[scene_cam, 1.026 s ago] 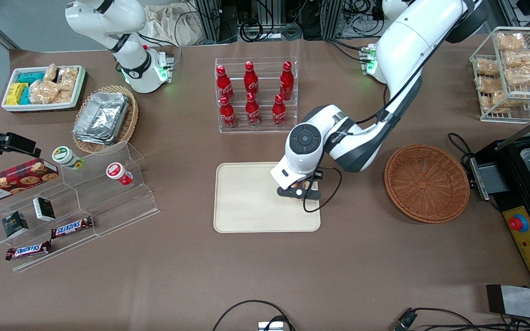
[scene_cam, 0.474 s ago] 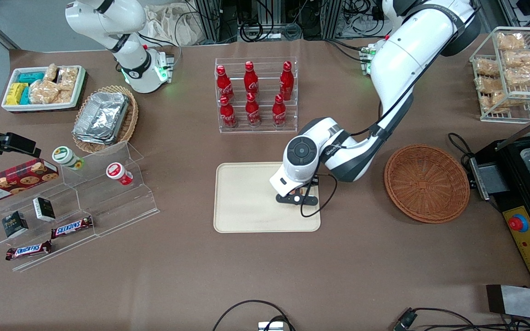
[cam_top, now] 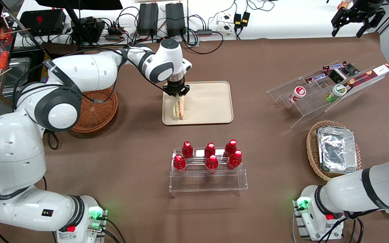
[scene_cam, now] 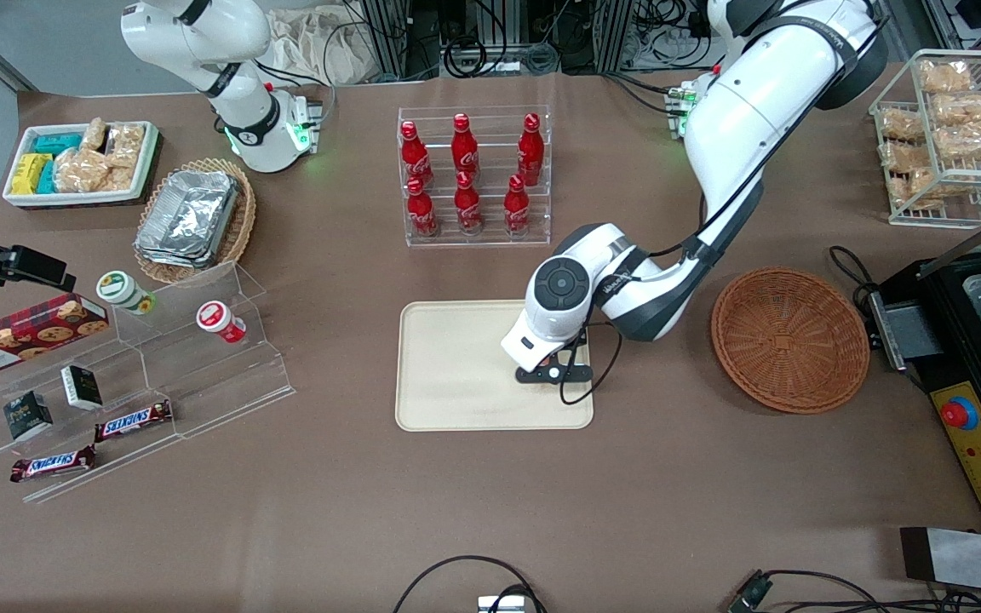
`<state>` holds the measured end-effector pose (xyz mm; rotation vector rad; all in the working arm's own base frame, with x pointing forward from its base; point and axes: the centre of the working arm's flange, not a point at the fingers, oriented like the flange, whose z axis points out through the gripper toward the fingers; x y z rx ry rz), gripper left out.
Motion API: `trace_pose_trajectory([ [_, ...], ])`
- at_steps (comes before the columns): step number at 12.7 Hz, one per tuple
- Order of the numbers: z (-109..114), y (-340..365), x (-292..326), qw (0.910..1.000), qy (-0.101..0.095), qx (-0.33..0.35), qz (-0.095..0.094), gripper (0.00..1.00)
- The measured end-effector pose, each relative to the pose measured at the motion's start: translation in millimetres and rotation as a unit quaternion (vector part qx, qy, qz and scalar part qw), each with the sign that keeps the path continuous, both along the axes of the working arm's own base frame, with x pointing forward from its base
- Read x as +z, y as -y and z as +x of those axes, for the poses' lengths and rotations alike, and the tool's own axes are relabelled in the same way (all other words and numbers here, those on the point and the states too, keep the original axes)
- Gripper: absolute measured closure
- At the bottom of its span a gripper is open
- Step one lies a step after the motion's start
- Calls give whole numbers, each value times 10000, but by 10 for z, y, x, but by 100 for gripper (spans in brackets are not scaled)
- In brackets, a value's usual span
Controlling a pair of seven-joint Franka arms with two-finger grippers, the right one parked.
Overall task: Place sandwich from basket to tray
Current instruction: 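Carry the sandwich over the cream tray and lower it onto it, then open the left gripper to release the sandwich on the tray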
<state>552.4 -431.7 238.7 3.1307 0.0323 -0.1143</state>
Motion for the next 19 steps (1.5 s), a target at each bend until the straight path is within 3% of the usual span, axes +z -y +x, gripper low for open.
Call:
trace_pose_trajectory([
  [5, 26, -60, -161, 9999, 23, -21, 131, 84],
  [7, 24, -55, -159, 9999, 39, -36, 141, 78],
  [14, 122, -85, -67, 9999, 139, 26, 98, 5],
  [16, 240, -126, 137, 9995, 294, 122, 43, 0],
  [19, 406, -325, 703, 9977, 546, 377, 165, 0],
])
